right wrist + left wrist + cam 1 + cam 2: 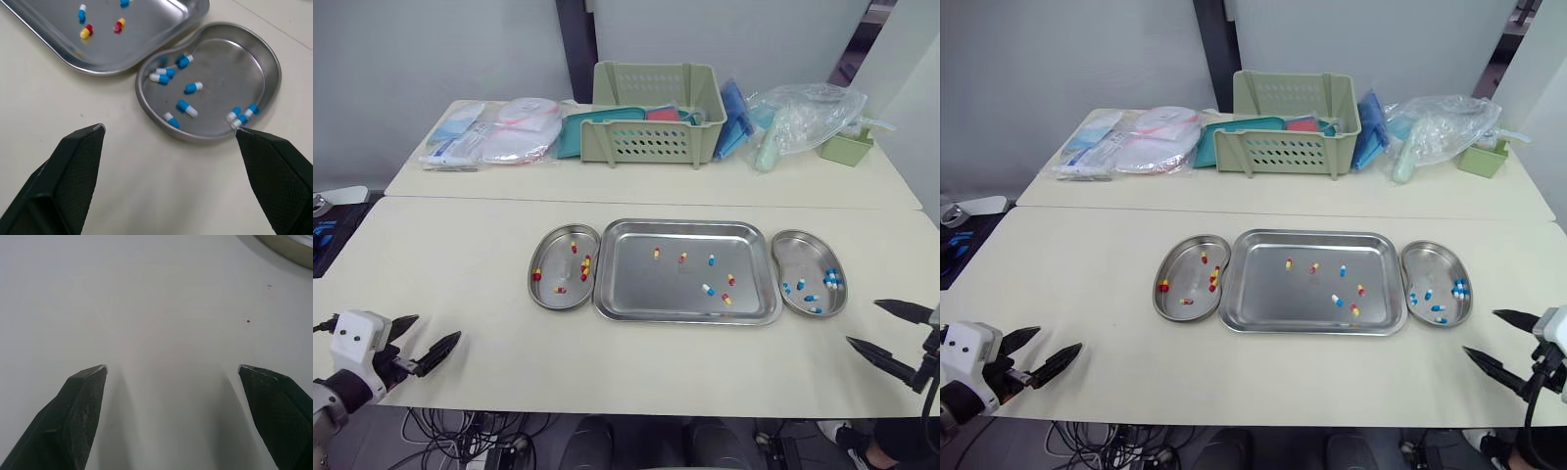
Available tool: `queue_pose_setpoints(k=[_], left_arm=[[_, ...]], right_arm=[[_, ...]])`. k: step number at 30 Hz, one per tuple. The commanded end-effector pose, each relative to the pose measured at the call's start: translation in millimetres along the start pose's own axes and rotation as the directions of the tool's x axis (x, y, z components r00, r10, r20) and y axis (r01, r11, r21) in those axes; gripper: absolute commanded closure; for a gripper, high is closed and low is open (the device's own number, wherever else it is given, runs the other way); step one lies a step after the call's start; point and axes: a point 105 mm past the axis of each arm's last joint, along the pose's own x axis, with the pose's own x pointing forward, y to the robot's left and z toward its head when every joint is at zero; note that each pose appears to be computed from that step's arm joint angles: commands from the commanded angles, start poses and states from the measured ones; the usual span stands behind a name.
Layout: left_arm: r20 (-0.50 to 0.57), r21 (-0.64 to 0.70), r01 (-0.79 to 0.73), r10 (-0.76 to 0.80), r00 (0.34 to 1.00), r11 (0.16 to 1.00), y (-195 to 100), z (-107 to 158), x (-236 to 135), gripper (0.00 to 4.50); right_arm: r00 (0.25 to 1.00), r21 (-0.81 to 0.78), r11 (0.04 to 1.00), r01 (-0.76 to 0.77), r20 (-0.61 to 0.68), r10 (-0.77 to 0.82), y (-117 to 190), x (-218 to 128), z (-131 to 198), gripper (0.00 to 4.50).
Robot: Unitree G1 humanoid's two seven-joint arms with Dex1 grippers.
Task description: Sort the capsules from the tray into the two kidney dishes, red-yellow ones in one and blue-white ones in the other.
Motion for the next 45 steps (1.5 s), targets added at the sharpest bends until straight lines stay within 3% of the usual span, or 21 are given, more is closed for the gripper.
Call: queue_pose_setpoints(k=[1, 16, 27, 36, 41, 45], left_arm=[[0.024, 0.018, -0.050, 0.050, 0.998, 0.999, 7, 4, -8, 0.07], [0.017, 0.018, -0.054, 0.053, 0.998, 0.998, 2, 3, -12, 0.07], [0.013, 0.014, -0.058, 0.057, 0.998, 0.998, -7, 5, -18, 0.07], [0.018, 0.025, -0.048, 0.047, 0.999, 0.999, -12, 10, -23, 0.07], [0.052, 0.055, -0.002, -0.001, 0.999, 0.998, -24, 24, -24, 0.07], [0.171, 0.087, 0.174, -0.186, 0.967, 0.981, -67, 68, 0, 0.07]], right_arm=[[1.000, -0.041, 0.999, 0.019, -0.007, -0.019, -7, -7, 2, 0.00], [0.999, -0.132, 0.991, -0.008, -0.050, 0.001, -10, -10, -5, 0.00], [0.964, -0.154, 0.977, -0.145, 0.202, 0.175, 72, 33, 43, 0.00], [0.942, -0.122, 0.981, -0.150, 0.285, 0.179, 91, 56, 55, 0.00], [0.937, -0.130, 0.976, -0.173, 0.285, 0.203, 100, 63, 54, 0.00], [0.928, -0.142, 0.970, -0.197, 0.292, 0.231, 107, 70, 58, 0.00]])
